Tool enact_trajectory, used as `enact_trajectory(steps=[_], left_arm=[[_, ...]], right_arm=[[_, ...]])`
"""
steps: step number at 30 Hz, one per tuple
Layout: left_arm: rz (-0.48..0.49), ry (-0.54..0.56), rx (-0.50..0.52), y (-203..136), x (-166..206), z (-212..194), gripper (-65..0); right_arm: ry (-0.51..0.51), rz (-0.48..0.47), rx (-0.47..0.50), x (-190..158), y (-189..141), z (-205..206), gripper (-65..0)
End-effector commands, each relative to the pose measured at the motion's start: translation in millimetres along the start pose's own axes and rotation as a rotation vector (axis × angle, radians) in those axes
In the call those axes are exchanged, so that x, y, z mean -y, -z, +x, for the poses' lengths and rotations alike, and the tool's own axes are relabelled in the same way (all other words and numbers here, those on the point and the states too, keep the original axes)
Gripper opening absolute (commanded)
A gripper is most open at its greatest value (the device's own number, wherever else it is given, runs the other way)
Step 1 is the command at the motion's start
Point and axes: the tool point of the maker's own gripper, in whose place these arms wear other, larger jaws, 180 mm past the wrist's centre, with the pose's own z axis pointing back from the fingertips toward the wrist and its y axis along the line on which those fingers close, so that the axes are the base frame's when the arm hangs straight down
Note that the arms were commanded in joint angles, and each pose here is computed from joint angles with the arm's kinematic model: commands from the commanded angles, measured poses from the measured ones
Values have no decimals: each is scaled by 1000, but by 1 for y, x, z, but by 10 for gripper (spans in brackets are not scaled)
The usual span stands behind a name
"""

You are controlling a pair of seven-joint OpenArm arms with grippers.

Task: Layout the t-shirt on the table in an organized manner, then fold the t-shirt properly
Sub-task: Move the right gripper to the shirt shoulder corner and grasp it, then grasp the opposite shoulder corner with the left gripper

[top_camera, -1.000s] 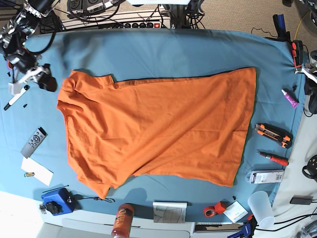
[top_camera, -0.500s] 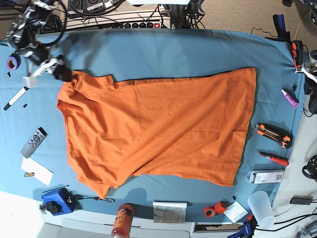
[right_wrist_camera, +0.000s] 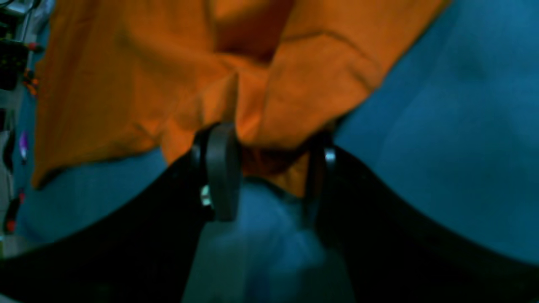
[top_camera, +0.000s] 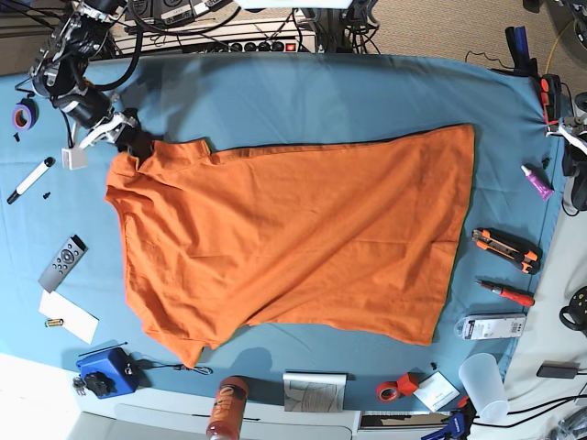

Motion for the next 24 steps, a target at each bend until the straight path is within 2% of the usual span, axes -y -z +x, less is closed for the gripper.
enact_trajectory(steps=[1, 6, 10, 14, 19, 24], left_arm=[[-8, 19, 43, -4, 0, 13, -409], [-133, -12, 78, -3, 28, 10, -409], [-298, -116, 115, -2, 71, -2, -409], [-398, -232, 168, -2, 103, -6, -409], [-416, -322, 179, 3, 114, -12, -409], [-399, -450, 103, 21, 113, -40, -409]], right_arm=[[-32, 4, 55, -1, -3, 19, -405], [-44, -15, 43, 2, -3, 19, -405], [-44, -15, 46, 2, -2, 19, -405], [-45, -15, 50, 2, -3, 20, -405], [-45, -15, 50, 2, -3, 20, -405], [-45, -15, 50, 2, -3, 20, -405]])
